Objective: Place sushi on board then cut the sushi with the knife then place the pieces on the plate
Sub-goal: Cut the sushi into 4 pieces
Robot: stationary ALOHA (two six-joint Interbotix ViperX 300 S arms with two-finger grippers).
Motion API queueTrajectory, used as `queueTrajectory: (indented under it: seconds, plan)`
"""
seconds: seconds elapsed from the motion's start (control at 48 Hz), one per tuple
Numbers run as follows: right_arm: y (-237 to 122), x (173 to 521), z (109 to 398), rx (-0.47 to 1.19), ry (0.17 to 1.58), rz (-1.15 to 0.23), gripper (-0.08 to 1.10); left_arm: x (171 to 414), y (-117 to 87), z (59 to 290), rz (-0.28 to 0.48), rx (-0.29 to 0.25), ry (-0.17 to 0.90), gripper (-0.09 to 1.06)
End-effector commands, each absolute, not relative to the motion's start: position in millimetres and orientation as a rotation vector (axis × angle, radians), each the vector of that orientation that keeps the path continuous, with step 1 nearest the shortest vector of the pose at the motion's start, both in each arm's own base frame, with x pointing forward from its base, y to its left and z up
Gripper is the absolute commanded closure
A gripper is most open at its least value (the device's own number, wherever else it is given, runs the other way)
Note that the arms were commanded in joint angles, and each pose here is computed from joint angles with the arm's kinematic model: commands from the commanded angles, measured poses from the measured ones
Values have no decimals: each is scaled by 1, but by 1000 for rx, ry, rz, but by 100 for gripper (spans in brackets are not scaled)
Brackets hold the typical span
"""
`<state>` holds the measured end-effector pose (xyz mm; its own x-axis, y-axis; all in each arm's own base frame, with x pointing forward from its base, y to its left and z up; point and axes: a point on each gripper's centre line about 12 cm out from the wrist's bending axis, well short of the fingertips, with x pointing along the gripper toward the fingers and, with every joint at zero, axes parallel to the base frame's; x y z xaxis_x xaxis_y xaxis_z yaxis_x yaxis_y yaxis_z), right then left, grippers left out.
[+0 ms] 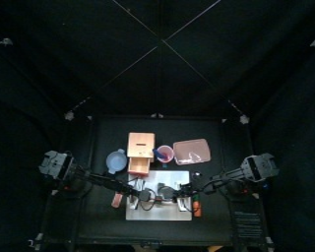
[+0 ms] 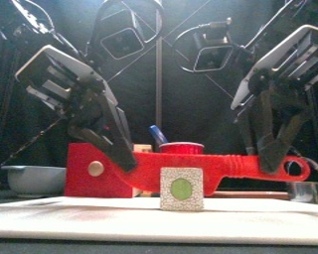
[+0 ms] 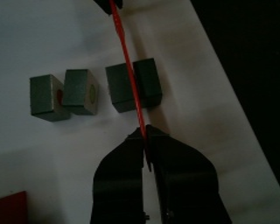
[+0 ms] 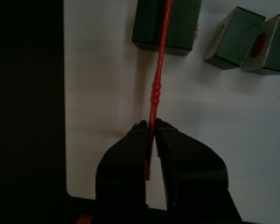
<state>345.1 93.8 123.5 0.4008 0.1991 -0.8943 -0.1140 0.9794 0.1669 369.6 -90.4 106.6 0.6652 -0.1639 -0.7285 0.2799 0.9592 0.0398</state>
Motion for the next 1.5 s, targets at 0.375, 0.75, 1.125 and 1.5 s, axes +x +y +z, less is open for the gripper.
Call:
queueTrajectory:
  seconds: [0.375,0.75,1.125,1.5]
  plan:
    - [101,347,166,56,1066,243,69,377,-88,158,-250,155,660,54]
    - [87,341,197,101,1041,225,69,372,-77,187,-223,131,583,10]
    - [73,282,216,477,1099,210,69,361,-37,202,-132,122,504,8]
    - [38,215,209,1069,891,-132,68,365,-18,202,-117,188,426,8]
